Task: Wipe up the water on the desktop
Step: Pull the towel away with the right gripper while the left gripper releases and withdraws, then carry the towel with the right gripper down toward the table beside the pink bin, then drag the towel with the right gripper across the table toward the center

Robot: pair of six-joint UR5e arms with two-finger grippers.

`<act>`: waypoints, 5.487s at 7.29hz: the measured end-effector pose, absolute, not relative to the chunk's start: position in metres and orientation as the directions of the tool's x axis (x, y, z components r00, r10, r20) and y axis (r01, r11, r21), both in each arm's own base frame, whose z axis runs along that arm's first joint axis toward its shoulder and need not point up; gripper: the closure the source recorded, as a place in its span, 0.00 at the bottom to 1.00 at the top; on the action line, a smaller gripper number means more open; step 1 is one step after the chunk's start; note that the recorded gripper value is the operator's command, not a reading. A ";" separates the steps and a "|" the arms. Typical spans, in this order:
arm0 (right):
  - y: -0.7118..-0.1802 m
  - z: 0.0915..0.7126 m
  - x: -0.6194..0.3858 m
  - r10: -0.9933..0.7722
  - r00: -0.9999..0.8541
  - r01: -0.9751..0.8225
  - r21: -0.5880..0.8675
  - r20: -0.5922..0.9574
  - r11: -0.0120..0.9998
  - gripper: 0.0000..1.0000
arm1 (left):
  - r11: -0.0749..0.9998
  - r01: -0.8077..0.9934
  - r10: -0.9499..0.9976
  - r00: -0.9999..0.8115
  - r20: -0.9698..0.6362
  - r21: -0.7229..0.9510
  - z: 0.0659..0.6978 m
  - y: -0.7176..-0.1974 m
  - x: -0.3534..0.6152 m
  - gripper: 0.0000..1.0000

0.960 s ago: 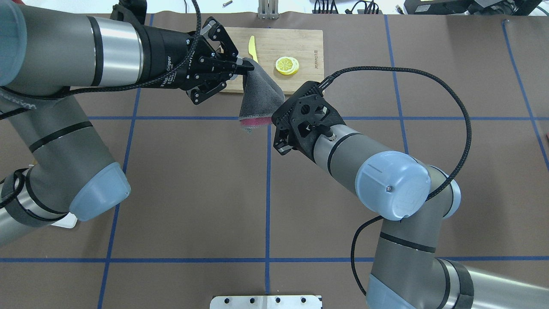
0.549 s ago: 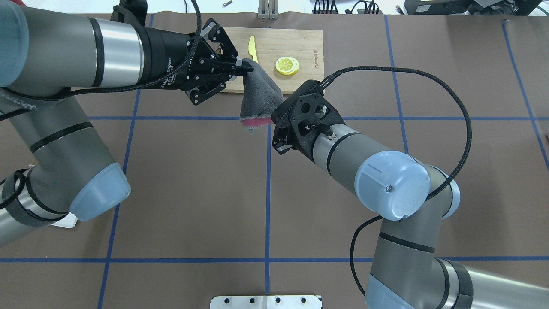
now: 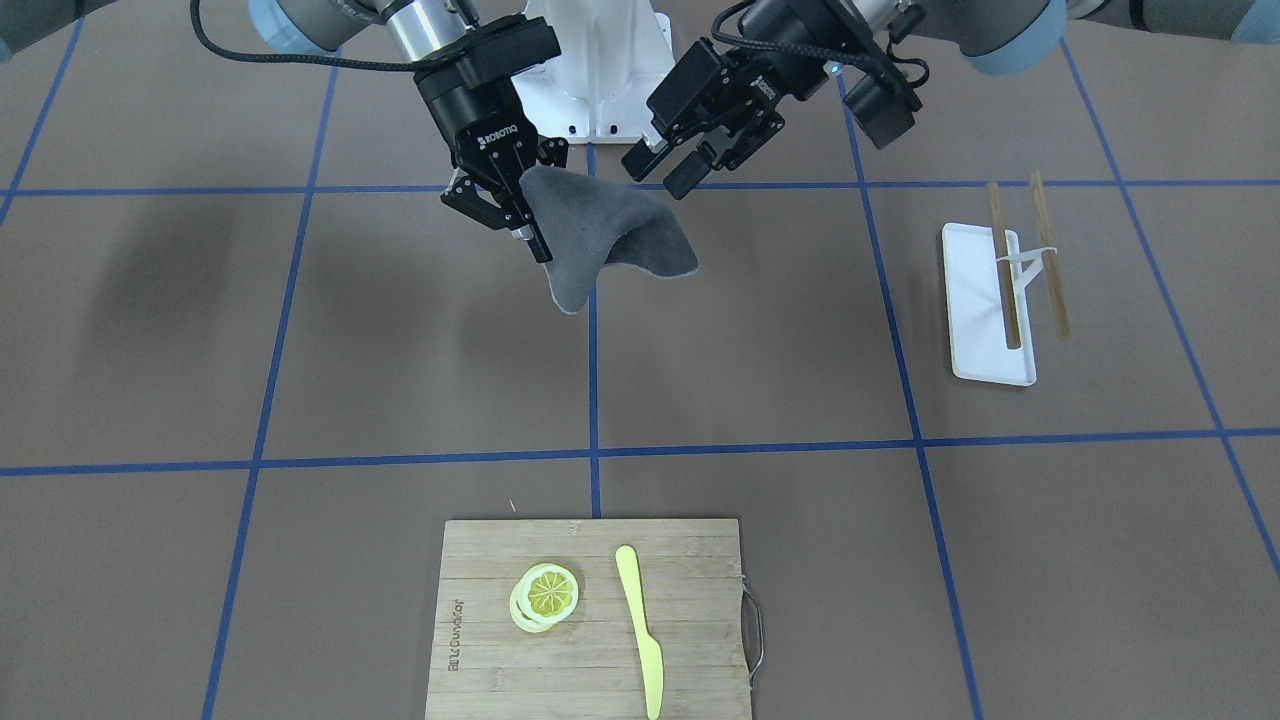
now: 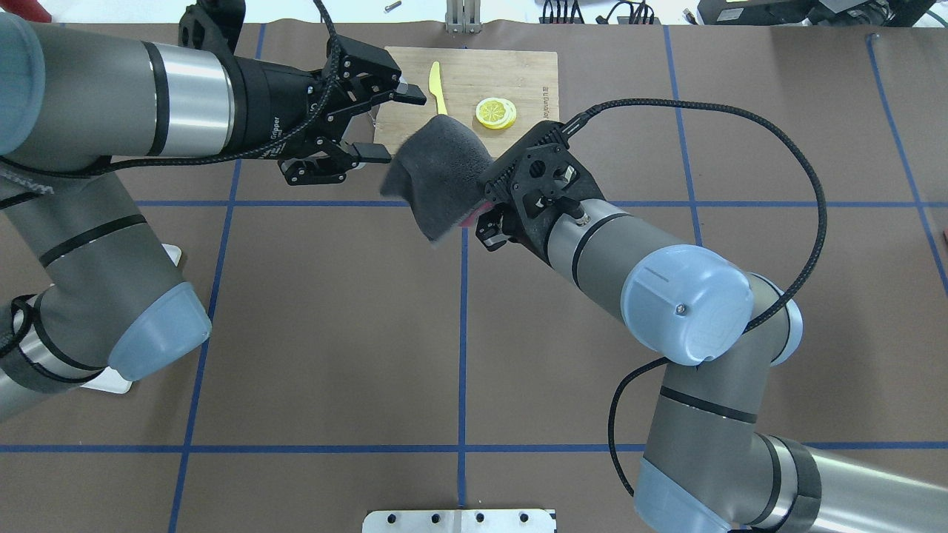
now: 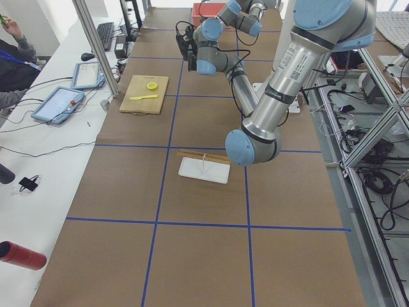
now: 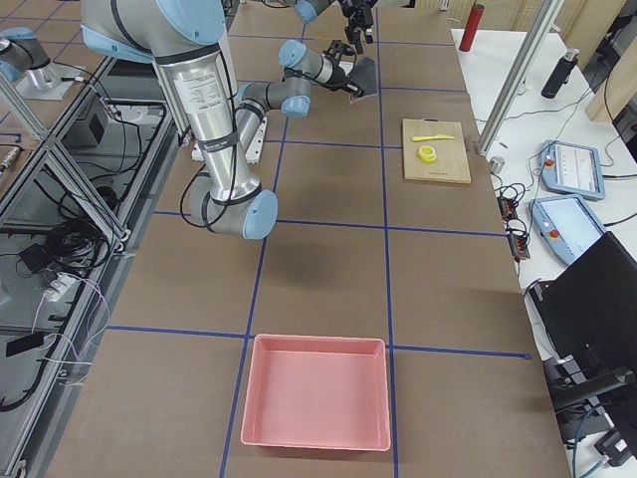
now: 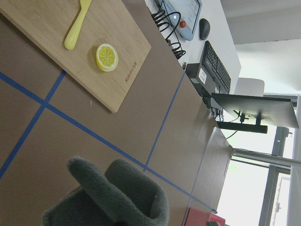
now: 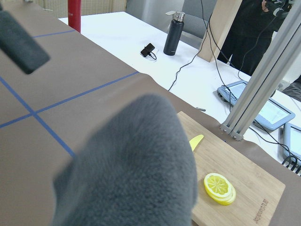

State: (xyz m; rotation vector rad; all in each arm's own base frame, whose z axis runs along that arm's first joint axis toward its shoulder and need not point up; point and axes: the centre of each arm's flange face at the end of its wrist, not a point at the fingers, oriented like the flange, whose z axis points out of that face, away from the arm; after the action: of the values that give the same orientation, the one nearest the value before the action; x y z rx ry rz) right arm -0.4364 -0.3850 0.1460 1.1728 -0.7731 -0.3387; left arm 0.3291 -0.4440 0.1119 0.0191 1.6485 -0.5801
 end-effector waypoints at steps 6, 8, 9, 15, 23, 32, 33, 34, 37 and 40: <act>-0.466 0.206 -0.358 -0.446 0.802 -0.174 0.870 0.397 0.461 1.00 | 0.912 0.405 -0.045 0.247 -0.968 0.061 0.281 -0.472 0.265 0.01; -0.510 0.245 -0.316 -0.414 0.780 -0.175 0.798 0.470 0.577 1.00 | 0.913 0.328 0.088 0.422 -0.902 0.242 0.359 -0.475 0.196 0.01; -0.529 0.263 -0.295 -0.378 0.755 -0.199 0.736 0.536 0.647 1.00 | 0.912 0.286 0.127 0.485 -0.865 0.294 0.398 -0.471 0.156 0.01; -0.563 0.336 -0.241 -0.271 0.689 -0.198 0.534 0.673 0.822 1.00 | 0.961 -0.071 0.228 0.744 -0.628 0.266 0.604 -0.419 0.003 0.01; -0.448 0.538 -0.133 -0.263 0.815 0.039 0.404 0.516 0.914 1.00 | 0.992 -0.017 -0.066 0.774 -0.630 -0.125 0.632 -0.404 -0.057 0.01; -0.465 0.517 -0.316 -0.174 0.828 -0.025 0.346 0.534 0.938 1.00 | 0.991 -0.015 -0.072 0.776 -0.627 -0.133 0.636 -0.399 -0.058 0.01; -0.463 0.468 -0.370 -0.138 0.790 -0.075 0.317 0.597 0.946 1.00 | 0.991 -0.016 -0.072 0.776 -0.627 -0.133 0.637 -0.399 -0.058 0.01; -0.456 0.408 -0.426 -0.096 0.758 -0.117 0.280 0.645 0.953 1.00 | 0.991 -0.016 -0.072 0.776 -0.627 -0.133 0.637 -0.399 -0.058 0.01; -0.424 0.310 -0.491 -0.013 0.717 -0.187 0.210 0.697 0.960 1.00 | 0.991 -0.017 -0.071 0.776 -0.627 -0.133 0.637 -0.400 -0.057 0.01; -0.391 0.379 -0.435 -0.036 0.777 -0.131 0.218 0.628 0.967 1.00 | 0.991 -0.017 -0.069 0.775 -0.628 -0.130 0.635 -0.400 -0.057 0.01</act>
State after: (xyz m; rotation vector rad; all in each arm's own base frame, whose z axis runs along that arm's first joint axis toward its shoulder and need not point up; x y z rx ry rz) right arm -0.4349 -0.3907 0.3786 0.2574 -0.6802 0.0522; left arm -0.0566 -0.4002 0.6354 -0.1312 0.6838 -0.0284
